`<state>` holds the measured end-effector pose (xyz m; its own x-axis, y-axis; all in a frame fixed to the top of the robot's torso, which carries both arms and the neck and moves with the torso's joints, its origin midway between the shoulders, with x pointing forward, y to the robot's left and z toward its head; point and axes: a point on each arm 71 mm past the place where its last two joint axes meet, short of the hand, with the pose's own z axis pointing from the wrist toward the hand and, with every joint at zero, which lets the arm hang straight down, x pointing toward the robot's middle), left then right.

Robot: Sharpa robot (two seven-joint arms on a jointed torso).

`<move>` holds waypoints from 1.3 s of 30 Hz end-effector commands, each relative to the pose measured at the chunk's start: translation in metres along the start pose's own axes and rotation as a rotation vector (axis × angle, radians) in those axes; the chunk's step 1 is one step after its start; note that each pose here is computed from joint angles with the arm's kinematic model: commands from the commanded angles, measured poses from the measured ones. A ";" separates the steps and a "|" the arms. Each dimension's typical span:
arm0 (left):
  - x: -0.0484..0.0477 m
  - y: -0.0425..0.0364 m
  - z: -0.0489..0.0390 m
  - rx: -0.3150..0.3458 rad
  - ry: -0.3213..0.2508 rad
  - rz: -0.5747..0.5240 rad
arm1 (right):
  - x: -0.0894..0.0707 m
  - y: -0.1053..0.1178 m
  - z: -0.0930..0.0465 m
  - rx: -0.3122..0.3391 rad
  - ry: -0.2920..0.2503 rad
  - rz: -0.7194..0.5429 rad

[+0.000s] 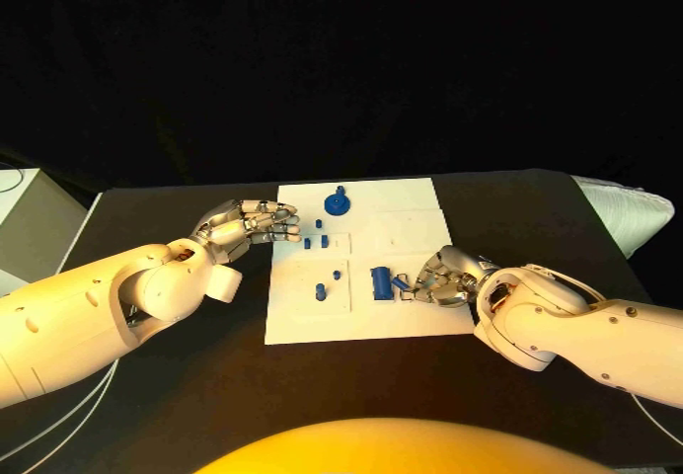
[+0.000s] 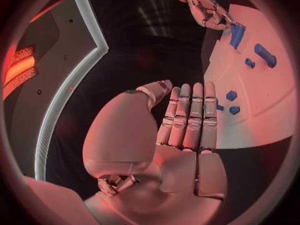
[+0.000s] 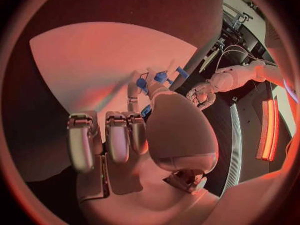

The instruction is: Assemble the parts on the task board

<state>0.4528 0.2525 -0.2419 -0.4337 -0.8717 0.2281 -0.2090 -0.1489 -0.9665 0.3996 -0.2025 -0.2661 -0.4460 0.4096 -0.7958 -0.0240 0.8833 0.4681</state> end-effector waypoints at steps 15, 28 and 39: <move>0.0020 -0.0003 0.0004 0.004 0.018 -0.010 | 0.002 0.006 0.000 -0.040 0.000 0.008; 0.0020 0.0001 0.0008 0.003 0.018 -0.011 | 0.006 0.007 0.001 -0.035 0.047 -0.016; 0.0019 0.0002 0.0007 0.002 0.018 -0.011 | 0.008 0.005 0.002 -0.007 0.073 -0.039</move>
<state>0.4531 0.2528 -0.2426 -0.4331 -0.8719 0.2284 -0.2122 -0.1476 -0.9660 0.3992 -0.1956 -0.2680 -0.4809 0.3873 -0.7866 -0.0439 0.8854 0.4627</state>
